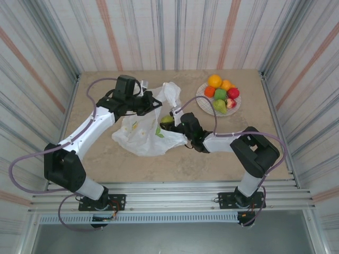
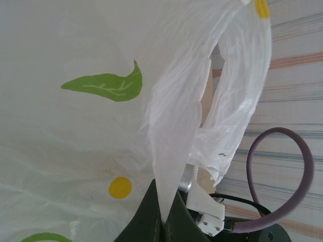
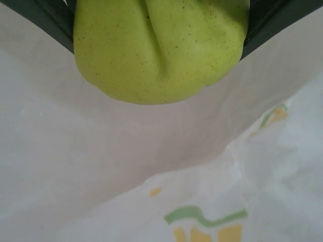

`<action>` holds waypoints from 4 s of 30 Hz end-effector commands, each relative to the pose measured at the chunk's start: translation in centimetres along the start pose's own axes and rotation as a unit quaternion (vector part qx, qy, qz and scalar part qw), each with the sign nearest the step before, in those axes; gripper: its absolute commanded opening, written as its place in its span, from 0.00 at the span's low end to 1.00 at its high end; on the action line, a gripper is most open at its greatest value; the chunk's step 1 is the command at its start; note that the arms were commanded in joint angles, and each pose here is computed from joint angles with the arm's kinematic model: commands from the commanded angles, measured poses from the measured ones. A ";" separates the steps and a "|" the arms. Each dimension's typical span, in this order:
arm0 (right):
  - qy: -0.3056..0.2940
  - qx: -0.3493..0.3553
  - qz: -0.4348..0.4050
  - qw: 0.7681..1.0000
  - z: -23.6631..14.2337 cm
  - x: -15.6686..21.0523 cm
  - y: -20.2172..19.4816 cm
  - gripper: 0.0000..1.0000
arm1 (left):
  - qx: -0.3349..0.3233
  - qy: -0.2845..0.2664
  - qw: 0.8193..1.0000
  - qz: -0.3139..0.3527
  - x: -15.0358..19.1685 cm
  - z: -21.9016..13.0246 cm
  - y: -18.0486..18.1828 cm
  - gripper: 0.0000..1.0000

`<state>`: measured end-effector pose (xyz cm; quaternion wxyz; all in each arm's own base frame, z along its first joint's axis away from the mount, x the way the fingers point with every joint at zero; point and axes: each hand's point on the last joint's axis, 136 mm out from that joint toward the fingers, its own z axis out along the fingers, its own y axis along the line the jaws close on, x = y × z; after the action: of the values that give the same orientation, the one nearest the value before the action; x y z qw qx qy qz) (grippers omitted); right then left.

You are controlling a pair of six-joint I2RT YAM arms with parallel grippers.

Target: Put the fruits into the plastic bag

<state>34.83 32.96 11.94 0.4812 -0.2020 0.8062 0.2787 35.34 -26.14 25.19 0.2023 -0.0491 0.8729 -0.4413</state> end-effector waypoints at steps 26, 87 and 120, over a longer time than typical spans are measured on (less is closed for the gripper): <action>0.083 -0.012 0.358 0.930 5.5 -1.4 -1.6 0.88 | 0.037 0.012 0.999 -0.022 -0.5 3.7 -1.7 0.00; 0.248 0.374 0.019 0.893 -10.3 -3.1 -26.8 1.00 | -0.001 0.028 0.998 0.053 -2.1 -1.1 4.0 0.00; 0.364 0.339 -0.009 0.868 -4.7 1.6 -31.3 0.86 | 0.012 0.023 0.999 0.039 -2.7 -1.6 4.1 0.00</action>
<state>49.39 6.36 4.76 0.2100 -0.1067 0.9664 -0.1029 37.99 -21.80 22.03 0.1857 -0.0126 0.8836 -0.4297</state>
